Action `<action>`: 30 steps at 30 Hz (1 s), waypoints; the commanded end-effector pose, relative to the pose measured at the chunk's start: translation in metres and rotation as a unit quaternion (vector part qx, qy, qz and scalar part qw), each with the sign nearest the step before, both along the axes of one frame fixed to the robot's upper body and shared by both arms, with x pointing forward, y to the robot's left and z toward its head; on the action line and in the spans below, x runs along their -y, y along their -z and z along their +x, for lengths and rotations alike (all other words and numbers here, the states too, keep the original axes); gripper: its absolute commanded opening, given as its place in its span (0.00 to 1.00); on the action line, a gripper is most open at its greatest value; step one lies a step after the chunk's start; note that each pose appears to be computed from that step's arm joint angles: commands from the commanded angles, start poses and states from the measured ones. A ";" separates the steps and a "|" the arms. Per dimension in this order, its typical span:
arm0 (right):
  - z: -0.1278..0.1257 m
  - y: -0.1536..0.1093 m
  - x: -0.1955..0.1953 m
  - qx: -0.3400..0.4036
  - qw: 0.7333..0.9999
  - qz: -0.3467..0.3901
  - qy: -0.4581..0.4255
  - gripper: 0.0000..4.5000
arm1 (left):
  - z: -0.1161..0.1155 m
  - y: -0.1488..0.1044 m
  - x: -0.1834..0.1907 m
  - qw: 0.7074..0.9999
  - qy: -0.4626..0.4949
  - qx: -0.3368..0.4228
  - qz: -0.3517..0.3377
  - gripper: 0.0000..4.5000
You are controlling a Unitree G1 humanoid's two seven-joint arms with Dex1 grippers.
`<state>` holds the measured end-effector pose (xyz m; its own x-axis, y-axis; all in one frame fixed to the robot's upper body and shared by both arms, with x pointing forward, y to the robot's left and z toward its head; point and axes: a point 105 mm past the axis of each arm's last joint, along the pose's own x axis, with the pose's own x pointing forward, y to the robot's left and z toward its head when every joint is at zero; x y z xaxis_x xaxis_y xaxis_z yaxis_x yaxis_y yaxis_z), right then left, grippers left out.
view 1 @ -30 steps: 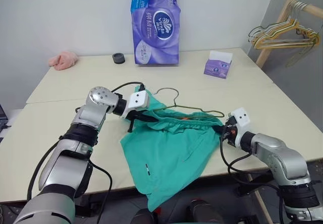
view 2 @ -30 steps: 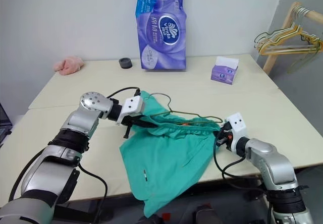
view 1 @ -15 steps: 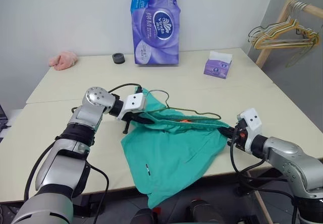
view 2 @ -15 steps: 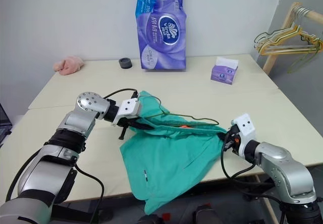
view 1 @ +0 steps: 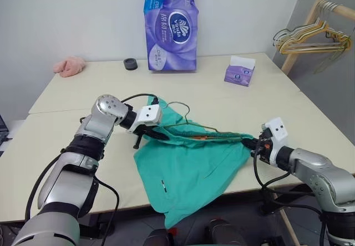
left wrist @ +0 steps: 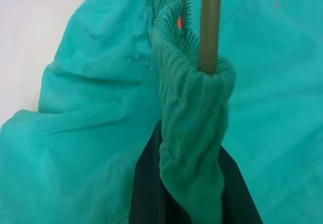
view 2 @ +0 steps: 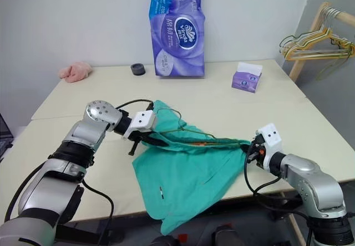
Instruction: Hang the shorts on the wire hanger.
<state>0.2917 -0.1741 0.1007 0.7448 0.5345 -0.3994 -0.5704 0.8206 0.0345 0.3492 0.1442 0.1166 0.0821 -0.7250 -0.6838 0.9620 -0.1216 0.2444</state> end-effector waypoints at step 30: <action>-0.016 -0.010 0.012 0.009 0.999 -0.030 -0.035 0.01 | -0.008 -0.026 0.003 0.998 -0.003 -0.047 -0.043 0.00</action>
<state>0.2737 -0.1779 0.0988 0.6881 0.5805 -0.4353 -0.6398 0.7684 0.0134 0.3411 0.1345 0.1382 0.0063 -0.8024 -0.5968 0.9890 -0.0831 0.1222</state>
